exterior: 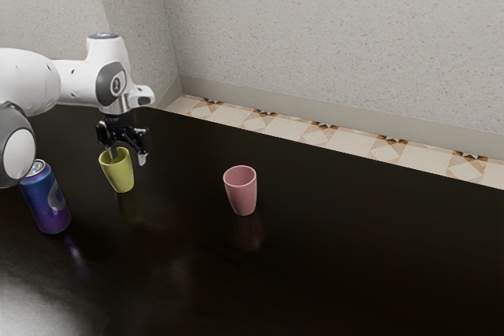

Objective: Place the left cup onto the right cup

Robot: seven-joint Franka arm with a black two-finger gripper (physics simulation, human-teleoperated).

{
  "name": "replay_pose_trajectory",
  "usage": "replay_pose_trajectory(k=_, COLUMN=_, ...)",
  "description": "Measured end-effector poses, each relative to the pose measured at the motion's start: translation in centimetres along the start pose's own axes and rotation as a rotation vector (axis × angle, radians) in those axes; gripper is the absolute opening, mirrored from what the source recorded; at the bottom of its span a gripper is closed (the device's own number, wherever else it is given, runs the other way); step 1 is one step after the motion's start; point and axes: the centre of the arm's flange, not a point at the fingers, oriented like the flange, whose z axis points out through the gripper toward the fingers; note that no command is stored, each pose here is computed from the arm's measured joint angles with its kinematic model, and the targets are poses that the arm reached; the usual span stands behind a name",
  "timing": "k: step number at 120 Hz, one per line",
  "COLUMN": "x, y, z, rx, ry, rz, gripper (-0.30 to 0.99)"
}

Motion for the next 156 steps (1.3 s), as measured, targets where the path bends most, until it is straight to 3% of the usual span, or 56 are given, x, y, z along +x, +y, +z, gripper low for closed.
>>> replay_pose_trajectory(k=24, x=0.2, y=-0.2, z=1.0, rx=-0.004, ry=-0.011, rz=-0.005, gripper=0.58)
replay_pose_trajectory(k=91, x=0.2, y=-0.4, z=1.4, rx=-0.001, ry=-0.014, rz=-0.008, gripper=0.06)
replay_pose_trajectory(k=113, x=0.2, y=-0.4, z=1.3, rx=0.000, ry=-0.013, rz=-0.009, gripper=-0.04)
replay_pose_trajectory(k=156, x=-2.2, y=0.7, z=-8.3, rx=0.017, ry=0.101, rz=0.016, gripper=-0.09)
